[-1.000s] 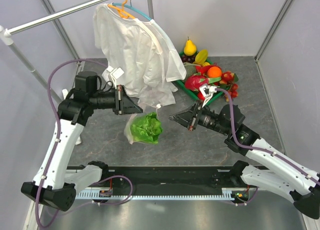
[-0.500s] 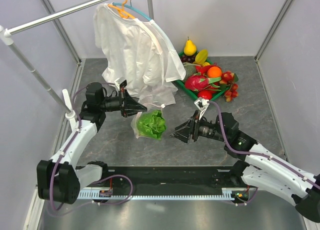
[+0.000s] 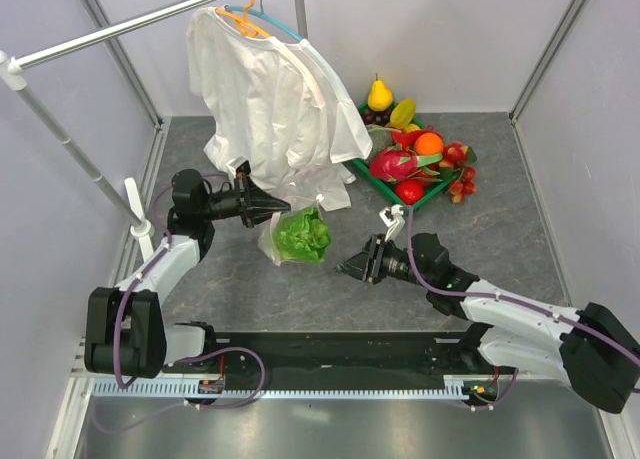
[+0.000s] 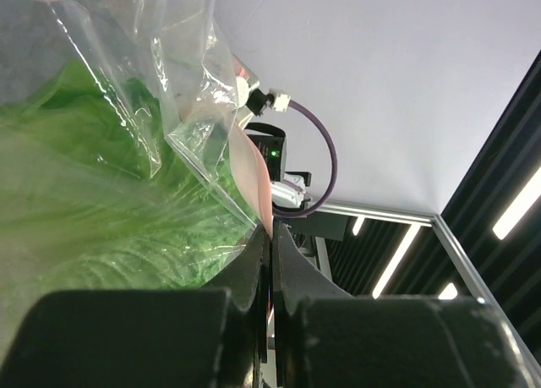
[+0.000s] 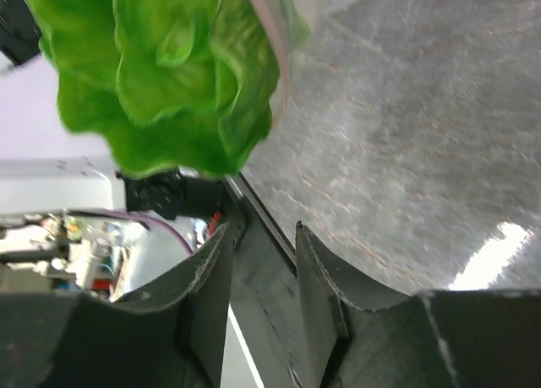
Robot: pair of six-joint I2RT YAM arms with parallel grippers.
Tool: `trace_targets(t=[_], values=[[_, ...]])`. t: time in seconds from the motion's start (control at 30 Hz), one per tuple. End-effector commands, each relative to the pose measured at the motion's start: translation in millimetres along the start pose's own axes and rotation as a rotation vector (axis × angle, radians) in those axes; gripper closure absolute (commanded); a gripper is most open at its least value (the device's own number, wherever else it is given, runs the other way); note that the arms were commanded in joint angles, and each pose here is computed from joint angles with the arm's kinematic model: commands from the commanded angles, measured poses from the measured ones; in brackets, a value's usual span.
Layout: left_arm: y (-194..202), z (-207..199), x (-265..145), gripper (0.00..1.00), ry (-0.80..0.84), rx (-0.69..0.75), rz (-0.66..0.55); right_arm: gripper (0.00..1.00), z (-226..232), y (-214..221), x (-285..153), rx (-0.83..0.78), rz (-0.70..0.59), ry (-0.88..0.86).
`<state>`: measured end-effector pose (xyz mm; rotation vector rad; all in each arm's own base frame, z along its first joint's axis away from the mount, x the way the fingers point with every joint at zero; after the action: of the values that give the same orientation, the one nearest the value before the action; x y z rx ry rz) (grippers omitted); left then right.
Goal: Place the food in the zip-top bag and seal the zipper
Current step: Place the fake vegetable in the zipper food storage bag.
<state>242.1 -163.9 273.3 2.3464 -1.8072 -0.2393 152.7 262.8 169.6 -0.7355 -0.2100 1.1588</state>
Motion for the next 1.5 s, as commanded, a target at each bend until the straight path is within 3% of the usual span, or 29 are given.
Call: trace_targets(t=[0.0, 0.57, 1.3, 1.4, 1.47], values=[[5.2, -23.7, -3.1, 0.98, 0.035, 0.060, 0.037, 0.58, 19.5, -28.7, 11.1, 0.058, -0.145, -0.094], [9.7, -45.8, -3.3, 0.98, 0.047, 0.107, 0.058, 0.60, 24.4, -62.9, 30.8, 0.070, -0.253, -0.055], [22.4, -74.1, -4.9, 0.98, 0.065, 0.165, 0.078, 0.59, 44.2, -81.2, 54.9, 0.067, -0.278, -0.081], [24.9, -74.7, -5.3, 0.98, 0.064, 0.170, 0.082, 0.60, 52.1, -87.8, 56.0, 0.059, -0.290, -0.107], [24.2, -71.6, -5.3, 0.98, 0.060, 0.158, 0.081, 0.72, 55.8, -89.6, 58.1, 0.050, -0.292, -0.118]])
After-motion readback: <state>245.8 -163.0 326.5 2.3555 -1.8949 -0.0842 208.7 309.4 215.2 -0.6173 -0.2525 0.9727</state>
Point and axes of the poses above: each gripper's point midway between its finger pads, its own x axis out along the fingers, its own z axis along the line the jaws close on, y = z × x, the point moved 4 cm from there along -x, back along the fingers, and after that the axes turned 5 degrees about -x, right-handed, at the moved point
